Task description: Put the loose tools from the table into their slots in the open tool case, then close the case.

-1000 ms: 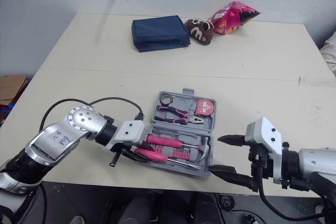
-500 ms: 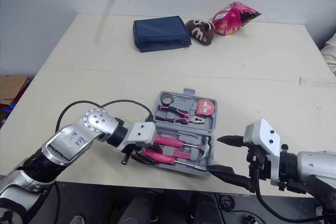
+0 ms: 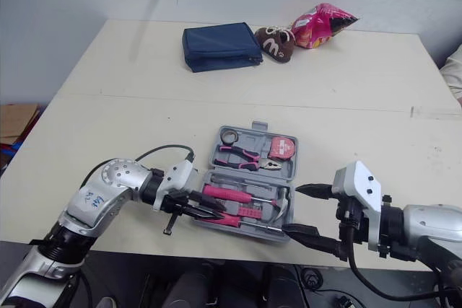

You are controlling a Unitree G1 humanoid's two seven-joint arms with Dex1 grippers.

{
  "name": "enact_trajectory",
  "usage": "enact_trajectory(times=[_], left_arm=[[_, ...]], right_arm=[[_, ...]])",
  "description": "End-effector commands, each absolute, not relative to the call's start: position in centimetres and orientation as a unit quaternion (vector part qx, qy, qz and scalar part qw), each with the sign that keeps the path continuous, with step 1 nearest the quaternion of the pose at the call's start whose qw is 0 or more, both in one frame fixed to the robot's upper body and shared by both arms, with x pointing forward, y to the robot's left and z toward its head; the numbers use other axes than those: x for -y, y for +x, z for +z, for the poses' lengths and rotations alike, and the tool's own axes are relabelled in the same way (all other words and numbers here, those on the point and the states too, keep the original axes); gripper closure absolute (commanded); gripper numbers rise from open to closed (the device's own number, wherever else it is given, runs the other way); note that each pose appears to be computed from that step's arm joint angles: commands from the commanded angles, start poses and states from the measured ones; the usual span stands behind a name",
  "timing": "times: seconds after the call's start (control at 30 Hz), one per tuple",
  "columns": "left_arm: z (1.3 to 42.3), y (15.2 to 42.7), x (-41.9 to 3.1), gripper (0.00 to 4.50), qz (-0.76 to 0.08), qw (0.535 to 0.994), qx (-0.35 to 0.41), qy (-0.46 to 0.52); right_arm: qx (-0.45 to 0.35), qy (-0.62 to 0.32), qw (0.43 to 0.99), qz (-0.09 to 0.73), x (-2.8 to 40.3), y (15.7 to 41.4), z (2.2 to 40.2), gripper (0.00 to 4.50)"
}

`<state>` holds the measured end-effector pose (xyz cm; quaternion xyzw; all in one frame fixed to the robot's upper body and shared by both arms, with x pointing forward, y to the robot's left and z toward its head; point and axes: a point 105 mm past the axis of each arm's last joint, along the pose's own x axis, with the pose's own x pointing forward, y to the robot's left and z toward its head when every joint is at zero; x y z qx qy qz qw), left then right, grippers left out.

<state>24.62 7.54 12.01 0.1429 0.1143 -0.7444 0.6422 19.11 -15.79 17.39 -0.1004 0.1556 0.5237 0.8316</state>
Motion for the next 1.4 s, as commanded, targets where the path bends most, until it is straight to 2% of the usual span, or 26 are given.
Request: enact_trajectory(times=[0.03, 0.13, 0.23, 0.33, 0.53, 0.67, 0.77, 0.97, 1.07, 1.23, 1.33, 1.4], left_arm=[[11.8, 24.6, -7.0, 4.45, -0.745, 0.640, -0.103, 0.158], [9.4, 25.1, -6.8, 4.45, -0.722, 0.647, -0.148, 0.196], [6.6, 24.3, -7.6, 4.45, -0.717, 0.618, -0.188, 0.263], [5.4, 24.5, -8.4, 4.45, -0.702, 0.612, -0.218, 0.290], [5.6, 24.4, -8.3, 4.45, -0.716, 0.591, -0.209, 0.306], [7.6, 24.3, -7.1, 4.45, -0.734, 0.603, -0.169, 0.262], [10.8, 25.0, -7.7, 4.45, -0.719, 0.651, -0.129, 0.204], [15.4, 25.8, -12.0, 4.45, -0.663, 0.732, -0.119, 0.103], [15.7, 27.9, -15.2, 4.45, -0.588, 0.790, -0.129, 0.115], [13.4, 31.8, -16.5, 4.45, -0.526, 0.820, -0.141, 0.176], [12.2, 32.8, -15.7, 4.50, -0.537, 0.809, -0.141, 0.193], [11.9, 33.1, -14.8, 4.50, -0.550, 0.802, -0.139, 0.186]], right_arm=[[-0.142, -0.105, 0.830, 0.529, 15.6, 19.1, 17.9, 0.00], [-0.141, -0.105, 0.830, 0.530, 15.6, 19.2, 18.0, 0.00], [-0.140, -0.105, 0.830, 0.530, 15.5, 19.2, 18.0, 0.00], [-0.139, -0.098, 0.834, 0.524, 15.6, 19.3, 18.0, 0.00], [-0.139, -0.101, 0.837, 0.520, 15.8, 19.4, 18.1, 0.00], [-0.136, -0.102, 0.839, 0.516, 15.9, 19.6, 18.1, 0.00], [-0.129, -0.103, 0.848, 0.504, 16.3, 19.8, 18.5, 0.00], [-0.124, -0.097, 0.869, 0.469, 18.0, 20.3, 18.9, 0.00], [-0.127, -0.111, 0.891, 0.421, 19.7, 21.8, 18.2, 0.00], [-0.172, -0.171, 0.904, 0.351, 22.6, 25.3, 14.5, 0.00], [-0.182, -0.168, 0.897, 0.365, 22.6, 26.0, 13.5, 0.86], [-0.187, -0.181, 0.887, 0.380, 22.0, 26.6, 12.6, 1.90]])
